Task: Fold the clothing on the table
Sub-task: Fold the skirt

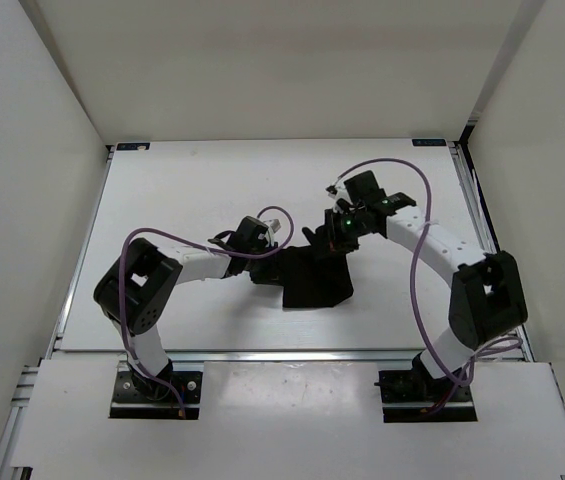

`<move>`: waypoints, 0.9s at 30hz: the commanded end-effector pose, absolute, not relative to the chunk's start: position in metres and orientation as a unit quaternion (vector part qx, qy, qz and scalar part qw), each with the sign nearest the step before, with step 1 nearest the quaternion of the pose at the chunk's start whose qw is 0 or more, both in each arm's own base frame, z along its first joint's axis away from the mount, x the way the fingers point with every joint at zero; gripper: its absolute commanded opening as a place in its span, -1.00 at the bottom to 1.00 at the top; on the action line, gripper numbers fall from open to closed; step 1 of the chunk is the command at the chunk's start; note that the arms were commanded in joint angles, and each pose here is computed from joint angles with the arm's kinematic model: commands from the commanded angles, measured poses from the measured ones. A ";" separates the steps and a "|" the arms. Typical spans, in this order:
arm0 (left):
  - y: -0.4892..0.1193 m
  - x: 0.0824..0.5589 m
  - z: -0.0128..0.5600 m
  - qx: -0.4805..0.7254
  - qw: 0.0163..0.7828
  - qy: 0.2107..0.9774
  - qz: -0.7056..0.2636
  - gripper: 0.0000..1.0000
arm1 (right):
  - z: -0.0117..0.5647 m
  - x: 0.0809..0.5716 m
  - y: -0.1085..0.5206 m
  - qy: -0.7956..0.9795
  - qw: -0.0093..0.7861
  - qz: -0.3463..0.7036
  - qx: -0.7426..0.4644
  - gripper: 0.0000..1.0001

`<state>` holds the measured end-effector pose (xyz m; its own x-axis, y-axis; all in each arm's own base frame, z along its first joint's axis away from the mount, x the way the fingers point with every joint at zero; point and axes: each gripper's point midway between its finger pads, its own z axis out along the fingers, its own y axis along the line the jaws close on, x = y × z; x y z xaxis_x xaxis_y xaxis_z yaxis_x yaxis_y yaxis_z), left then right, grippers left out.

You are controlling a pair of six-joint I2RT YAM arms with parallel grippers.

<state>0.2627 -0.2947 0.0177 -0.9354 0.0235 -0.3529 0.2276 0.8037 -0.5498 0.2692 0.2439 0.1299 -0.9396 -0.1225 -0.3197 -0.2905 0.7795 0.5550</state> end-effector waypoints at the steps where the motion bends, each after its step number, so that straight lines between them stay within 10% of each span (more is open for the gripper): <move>1: -0.292 0.271 0.036 0.059 0.197 0.926 -0.316 -1.00 | 0.134 0.267 0.265 0.925 0.121 0.338 -0.122 -1.00; 18: -0.272 0.274 0.036 0.041 0.209 0.928 -0.305 -1.00 | 0.105 0.266 0.321 0.917 0.059 0.367 -0.146 -0.95; 27: -0.263 0.279 0.034 0.032 0.215 0.929 -0.301 -1.00 | 0.103 0.275 0.353 0.932 0.064 0.269 -0.235 -0.26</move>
